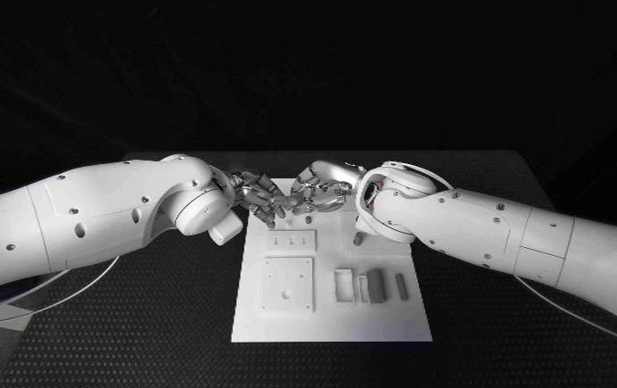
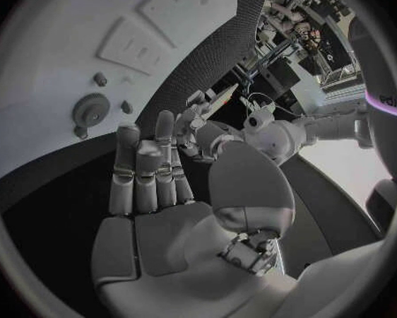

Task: Assemble the parts on the task board

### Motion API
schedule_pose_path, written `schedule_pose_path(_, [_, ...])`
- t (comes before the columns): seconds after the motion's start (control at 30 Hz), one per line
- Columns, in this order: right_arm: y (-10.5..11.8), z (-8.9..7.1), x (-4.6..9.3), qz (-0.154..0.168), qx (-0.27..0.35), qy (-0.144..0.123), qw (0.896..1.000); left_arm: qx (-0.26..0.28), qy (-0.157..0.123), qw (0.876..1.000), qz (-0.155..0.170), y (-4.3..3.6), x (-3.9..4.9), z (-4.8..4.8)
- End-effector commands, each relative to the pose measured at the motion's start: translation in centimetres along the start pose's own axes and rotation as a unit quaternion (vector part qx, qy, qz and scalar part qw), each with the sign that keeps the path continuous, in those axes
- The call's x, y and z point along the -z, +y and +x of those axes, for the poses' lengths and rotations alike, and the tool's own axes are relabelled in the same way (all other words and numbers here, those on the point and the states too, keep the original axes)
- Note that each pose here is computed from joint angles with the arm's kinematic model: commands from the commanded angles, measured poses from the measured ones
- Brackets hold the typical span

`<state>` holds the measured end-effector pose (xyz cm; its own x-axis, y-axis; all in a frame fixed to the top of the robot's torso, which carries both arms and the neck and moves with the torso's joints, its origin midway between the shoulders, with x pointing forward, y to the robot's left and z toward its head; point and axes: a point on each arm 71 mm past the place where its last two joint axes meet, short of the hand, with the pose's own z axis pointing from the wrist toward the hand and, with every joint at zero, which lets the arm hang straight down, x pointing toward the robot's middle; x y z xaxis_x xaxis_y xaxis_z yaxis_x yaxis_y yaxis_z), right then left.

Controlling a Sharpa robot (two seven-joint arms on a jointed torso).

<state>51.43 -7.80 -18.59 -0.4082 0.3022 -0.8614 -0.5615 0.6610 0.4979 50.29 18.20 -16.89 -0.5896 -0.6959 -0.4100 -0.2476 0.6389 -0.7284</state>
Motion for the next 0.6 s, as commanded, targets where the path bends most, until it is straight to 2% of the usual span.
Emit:
schedule_pose_path(0.03, [-0.1,0.1,0.0,0.001,0.004,0.005,1.0,0.002,0.006,1.0,0.004,-0.12,0.04,0.13])
schedule_pose_path(0.2, [-0.3,0.1,0.1,0.005,0.004,0.013,1.0,0.005,-0.008,1.0,0.003,-0.05,0.06,-0.13])
schedule_pose_path(0.37, [-0.8,0.1,0.4,0.011,0.004,0.02,1.0,0.006,-0.01,1.0,0.001,0.05,0.09,-0.23])
schedule_pose_path(0.6, [-2.5,-0.5,1.5,0.027,0.006,0.007,1.0,0.002,-0.011,1.0,-0.011,0.4,0.15,-0.49])
